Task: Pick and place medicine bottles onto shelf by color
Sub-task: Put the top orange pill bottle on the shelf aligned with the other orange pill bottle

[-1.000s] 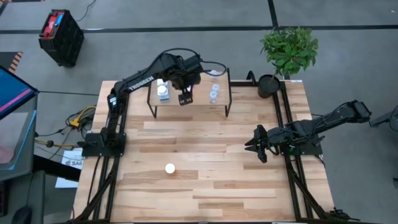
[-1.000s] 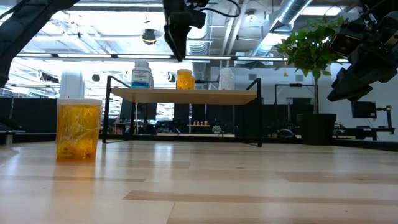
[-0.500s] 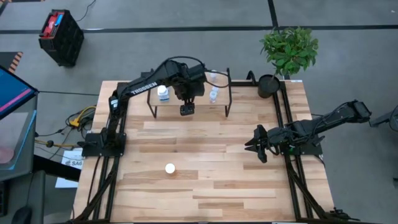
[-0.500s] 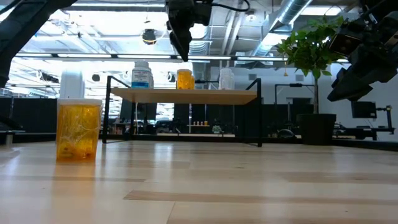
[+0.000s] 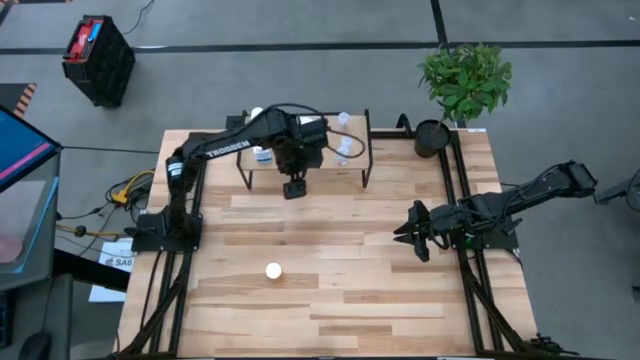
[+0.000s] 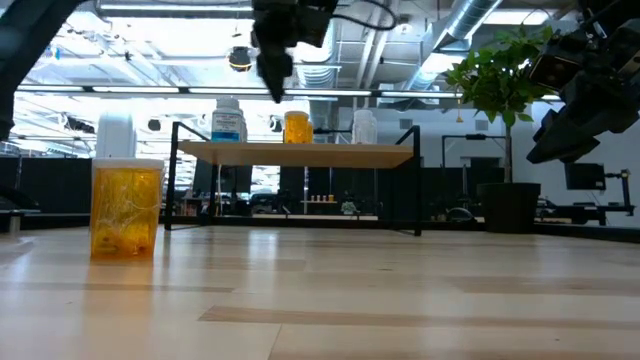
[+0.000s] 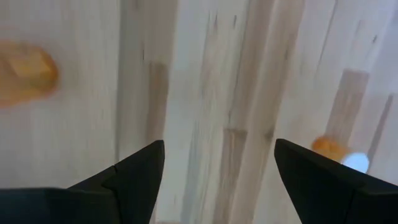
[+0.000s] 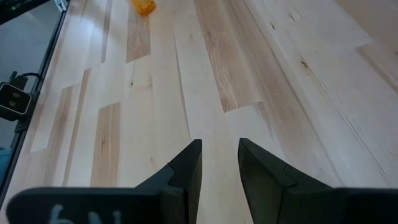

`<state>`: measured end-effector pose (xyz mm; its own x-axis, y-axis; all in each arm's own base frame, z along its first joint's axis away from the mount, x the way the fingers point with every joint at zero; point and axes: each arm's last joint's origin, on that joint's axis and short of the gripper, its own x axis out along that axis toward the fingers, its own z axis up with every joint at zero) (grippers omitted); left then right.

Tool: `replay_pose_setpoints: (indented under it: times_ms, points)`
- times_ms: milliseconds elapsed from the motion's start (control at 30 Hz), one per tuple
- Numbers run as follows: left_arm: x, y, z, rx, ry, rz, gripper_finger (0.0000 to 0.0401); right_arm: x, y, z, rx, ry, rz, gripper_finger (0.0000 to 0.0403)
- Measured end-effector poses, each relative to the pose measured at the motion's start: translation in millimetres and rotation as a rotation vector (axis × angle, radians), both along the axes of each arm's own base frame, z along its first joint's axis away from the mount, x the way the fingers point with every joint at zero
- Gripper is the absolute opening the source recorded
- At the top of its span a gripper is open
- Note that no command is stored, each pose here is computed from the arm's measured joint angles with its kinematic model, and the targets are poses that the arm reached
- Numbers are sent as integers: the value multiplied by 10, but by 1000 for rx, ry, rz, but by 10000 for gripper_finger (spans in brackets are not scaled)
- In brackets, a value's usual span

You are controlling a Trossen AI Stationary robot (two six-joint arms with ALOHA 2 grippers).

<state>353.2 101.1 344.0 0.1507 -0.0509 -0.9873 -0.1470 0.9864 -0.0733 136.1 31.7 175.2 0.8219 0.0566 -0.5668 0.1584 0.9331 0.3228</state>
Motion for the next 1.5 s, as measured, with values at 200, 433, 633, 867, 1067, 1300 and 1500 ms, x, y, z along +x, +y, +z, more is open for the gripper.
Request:
replay_pose_setpoints:
  times_ms: [200, 433, 633, 867, 1067, 1300, 1500]
  points:
    - [-126, 4, -38, 66, -69, 11, 290, 0, 0, 0, 1, 0, -1, 127]
    - [-48, 107, -296, 110, -78, -19, 290, -2, -1, -3, 2, 4, -2, 127]
    - [7, 160, -305, 170, -126, -52, 290, -3, -1, -3, 8, 5, -6, 127]
    - [-37, 241, -309, 227, -85, -34, 290, -2, -1, -3, 8, 4, -6, 127]
    - [-23, 347, -291, 287, -118, -40, 290, -2, -1, -3, 8, 4, -6, 127]
    - [-9, 419, -276, 313, -152, -38, 290, -2, -1, -3, 8, 5, -6, 127]
    - [25, 458, -256, 340, -196, -39, 290, -2, -1, -3, 8, 5, -6, 127]
